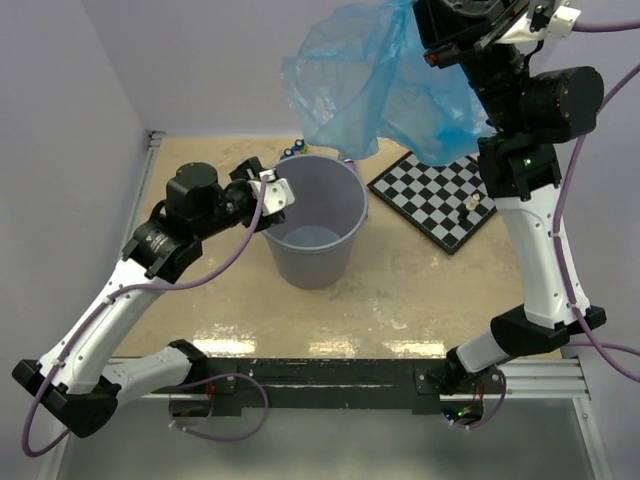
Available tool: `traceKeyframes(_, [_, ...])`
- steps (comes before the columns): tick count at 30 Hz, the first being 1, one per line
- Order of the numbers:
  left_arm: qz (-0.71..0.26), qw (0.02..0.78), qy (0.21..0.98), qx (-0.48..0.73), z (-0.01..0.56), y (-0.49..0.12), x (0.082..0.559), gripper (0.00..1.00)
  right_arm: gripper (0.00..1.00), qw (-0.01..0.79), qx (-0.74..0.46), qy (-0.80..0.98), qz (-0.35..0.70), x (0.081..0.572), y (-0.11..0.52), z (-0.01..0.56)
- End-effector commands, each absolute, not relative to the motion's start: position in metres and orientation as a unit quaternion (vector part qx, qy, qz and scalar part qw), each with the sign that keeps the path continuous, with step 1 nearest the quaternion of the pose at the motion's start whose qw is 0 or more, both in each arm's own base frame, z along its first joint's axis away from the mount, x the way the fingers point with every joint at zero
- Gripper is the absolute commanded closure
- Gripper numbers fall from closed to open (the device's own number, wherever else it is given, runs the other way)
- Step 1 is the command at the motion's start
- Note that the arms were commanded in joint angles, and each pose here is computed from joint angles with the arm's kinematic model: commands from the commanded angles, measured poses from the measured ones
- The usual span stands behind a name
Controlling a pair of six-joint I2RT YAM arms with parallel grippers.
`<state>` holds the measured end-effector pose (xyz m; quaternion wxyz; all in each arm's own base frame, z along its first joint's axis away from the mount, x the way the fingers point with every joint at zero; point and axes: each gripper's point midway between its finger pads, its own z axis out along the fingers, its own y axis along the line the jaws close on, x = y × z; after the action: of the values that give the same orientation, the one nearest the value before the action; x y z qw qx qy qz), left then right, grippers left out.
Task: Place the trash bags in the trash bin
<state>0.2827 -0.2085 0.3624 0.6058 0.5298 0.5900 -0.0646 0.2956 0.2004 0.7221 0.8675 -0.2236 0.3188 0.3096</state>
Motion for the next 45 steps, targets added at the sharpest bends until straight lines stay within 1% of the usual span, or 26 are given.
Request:
traceKeyframes(1, [-0.028, 0.643, 0.608, 0.464, 0.373, -0.179, 0.296, 0.28, 1.00, 0.866, -0.247, 0.262, 0.346, 0.256, 0.220, 0.745])
traceKeyframes(7, [-0.023, 0.667, 0.625, 0.406, 0.378, -0.150, 0.297, 0.29, 1.00, 0.845, -0.263, 0.255, 0.389, 0.245, 0.255, 0.740])
traceKeyframes(17, [-0.019, 0.690, 0.640, 0.337, 0.389, -0.112, 0.283, 0.28, 1.00, 0.817, -0.287, 0.243, 0.436, 0.233, 0.309, 0.729])
traceKeyframes(21, [-0.015, 0.692, 0.645, 0.324, 0.389, -0.103, 0.280, 0.28, 1.00, 0.813, -0.289, 0.253, 0.438, 0.251, 0.327, 0.717])
traceKeyframes(24, [-0.011, 0.694, 0.647, 0.317, 0.388, -0.098, 0.277, 0.28, 1.00, 0.822, -0.272, 0.276, 0.417, 0.277, 0.335, 0.705])
traceKeyframes(26, [-0.009, 0.694, 0.649, 0.312, 0.387, -0.095, 0.277, 0.28, 1.00, 0.826, -0.283, 0.274, 0.403, 0.284, 0.342, 0.698])
traceKeyframes(30, [-0.004, 0.695, 0.650, 0.308, 0.386, -0.091, 0.277, 0.28, 1.00, 0.849, -0.277, 0.252, 0.373, 0.291, 0.340, 0.700])
traceKeyframes(35, [-0.003, 0.699, 0.647, 0.304, 0.389, -0.091, 0.279, 0.28, 1.00, 0.862, -0.263, 0.262, 0.346, 0.315, 0.334, 0.694])
traceKeyframes(38, [-0.002, 0.701, 0.646, 0.301, 0.390, -0.090, 0.280, 0.28, 1.00, 0.860, -0.259, 0.281, 0.337, 0.327, 0.328, 0.682])
traceKeyframes(45, [-0.001, 0.701, 0.648, 0.297, 0.390, -0.088, 0.279, 0.29, 1.00, 0.837, -0.274, 0.344, 0.327, 0.343, 0.326, 0.623])
